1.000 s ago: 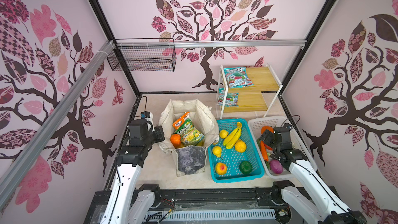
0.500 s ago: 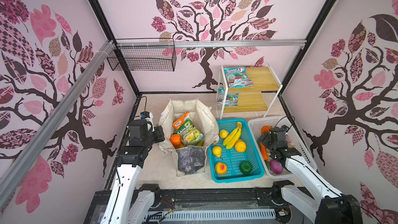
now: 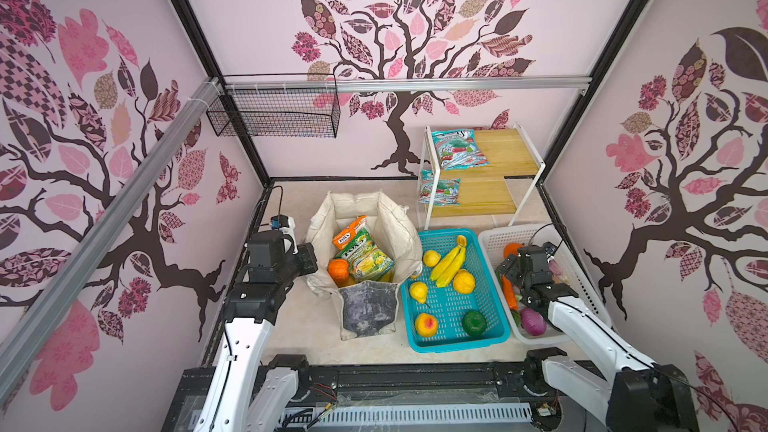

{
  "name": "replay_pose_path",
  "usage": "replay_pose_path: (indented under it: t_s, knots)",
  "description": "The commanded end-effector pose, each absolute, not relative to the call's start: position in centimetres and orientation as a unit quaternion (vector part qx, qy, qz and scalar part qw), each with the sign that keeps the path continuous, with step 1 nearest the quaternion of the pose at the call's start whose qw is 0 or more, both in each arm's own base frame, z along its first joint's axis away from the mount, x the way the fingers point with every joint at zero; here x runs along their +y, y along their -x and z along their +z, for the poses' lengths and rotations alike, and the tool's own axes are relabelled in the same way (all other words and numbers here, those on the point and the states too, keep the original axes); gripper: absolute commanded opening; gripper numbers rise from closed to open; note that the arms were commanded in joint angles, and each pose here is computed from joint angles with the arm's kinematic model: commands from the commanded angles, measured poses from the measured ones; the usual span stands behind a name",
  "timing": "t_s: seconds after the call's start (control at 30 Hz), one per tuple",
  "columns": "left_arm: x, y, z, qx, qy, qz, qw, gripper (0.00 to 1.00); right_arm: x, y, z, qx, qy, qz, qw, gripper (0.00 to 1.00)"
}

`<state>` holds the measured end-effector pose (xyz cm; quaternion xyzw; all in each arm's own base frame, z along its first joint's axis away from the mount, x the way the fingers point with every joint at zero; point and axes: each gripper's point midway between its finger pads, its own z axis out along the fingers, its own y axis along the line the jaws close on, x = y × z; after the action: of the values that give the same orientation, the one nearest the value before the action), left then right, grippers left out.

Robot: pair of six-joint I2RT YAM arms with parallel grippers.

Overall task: Place the food into the grocery bag and tie it
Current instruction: 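Lower the right gripper onto the red tomato in the white basket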

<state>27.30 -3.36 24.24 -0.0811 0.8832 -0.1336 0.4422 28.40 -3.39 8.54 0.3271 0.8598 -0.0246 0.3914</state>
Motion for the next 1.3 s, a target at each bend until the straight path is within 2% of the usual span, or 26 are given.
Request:
replay_pose_path:
  t_s: [0.0, 0.23, 0.63, 0.9, 1.27]
  knots:
    - [-3.4, -27.3, 23.8, 0.882, 0.079, -0.134, 0.445, 0.00, -3.5, -28.1, 7.4, 0.861, -0.338, -0.027, 0.378, 1.00]
    - [-3.4, -27.3, 24.0, 0.881, 0.079, -0.133, 0.448, 0.00, -3.4, -28.2, 6.0, 0.865, -0.346, -0.024, 0.364, 1.00]
    - [-3.3, -27.3, 24.0, 0.881, 0.080, -0.133, 0.448, 0.00, -3.2, -28.3, 5.1, 0.867, -0.345, -0.023, 0.359, 0.80]
    - [-3.3, -27.3, 24.0, 0.880, 0.081, -0.133, 0.448, 0.00, -3.4, -28.4, 6.2, 0.857, -0.344, -0.019, 0.383, 0.69]
    - [-3.3, -27.3, 24.0, 0.881, 0.082, -0.133, 0.447, 0.00, -2.8, -28.5, 7.4, 0.855, -0.338, 0.005, 0.394, 0.66]
